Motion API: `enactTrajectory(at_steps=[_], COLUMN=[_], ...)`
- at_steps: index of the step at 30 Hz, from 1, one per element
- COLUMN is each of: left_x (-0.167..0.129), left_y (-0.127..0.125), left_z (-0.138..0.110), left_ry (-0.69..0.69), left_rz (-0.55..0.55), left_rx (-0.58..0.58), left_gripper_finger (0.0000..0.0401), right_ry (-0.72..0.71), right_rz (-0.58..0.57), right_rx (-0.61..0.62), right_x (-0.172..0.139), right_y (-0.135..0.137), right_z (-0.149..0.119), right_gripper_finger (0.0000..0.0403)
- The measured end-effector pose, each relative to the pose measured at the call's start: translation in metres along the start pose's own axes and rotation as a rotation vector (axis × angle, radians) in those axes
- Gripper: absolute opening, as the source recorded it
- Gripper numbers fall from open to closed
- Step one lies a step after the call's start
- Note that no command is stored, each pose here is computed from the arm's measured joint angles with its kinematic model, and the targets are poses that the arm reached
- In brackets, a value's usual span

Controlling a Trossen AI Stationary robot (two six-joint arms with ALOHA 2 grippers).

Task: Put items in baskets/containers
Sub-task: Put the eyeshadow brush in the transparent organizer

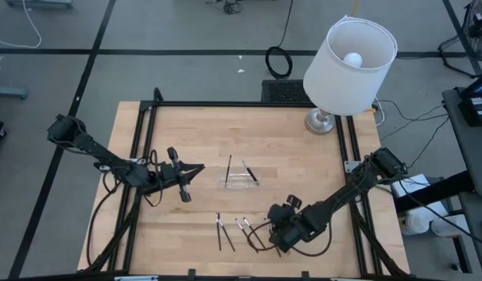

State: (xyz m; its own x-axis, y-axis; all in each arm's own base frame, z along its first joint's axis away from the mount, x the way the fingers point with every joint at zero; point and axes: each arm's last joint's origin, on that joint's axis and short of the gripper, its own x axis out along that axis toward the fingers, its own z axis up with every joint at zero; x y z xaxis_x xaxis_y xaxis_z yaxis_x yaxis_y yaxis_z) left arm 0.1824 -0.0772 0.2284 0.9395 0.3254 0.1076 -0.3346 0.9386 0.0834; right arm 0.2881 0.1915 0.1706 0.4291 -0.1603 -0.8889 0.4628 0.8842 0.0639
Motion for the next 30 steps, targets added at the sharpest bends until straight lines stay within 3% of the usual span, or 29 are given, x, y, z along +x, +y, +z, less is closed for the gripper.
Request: enactTrajectory(at_steps=[6,21,30], left_x=[0.000,0.000,0.000], left_y=[0.000,0.000,0.000], left_z=[0.000,0.000,0.000], left_ry=[0.000,0.000,0.000], left_rz=[0.000,0.000,0.000], left_rx=[0.015,0.011,0.010], left_gripper_finger=[0.0035,0.0035,0.0035], right_ry=[-0.007,0.092,0.155], right_rz=[0.034,-0.066,-0.104], right_rx=[-0.019,-0.047,-0.191], right_x=[0.008,0.038,0.037], right_y=[0.004,0.001,-0.006], right_z=[0.003,-0.009,-0.011], right_gripper_finger=[0.0179,0.0178,0.0157])
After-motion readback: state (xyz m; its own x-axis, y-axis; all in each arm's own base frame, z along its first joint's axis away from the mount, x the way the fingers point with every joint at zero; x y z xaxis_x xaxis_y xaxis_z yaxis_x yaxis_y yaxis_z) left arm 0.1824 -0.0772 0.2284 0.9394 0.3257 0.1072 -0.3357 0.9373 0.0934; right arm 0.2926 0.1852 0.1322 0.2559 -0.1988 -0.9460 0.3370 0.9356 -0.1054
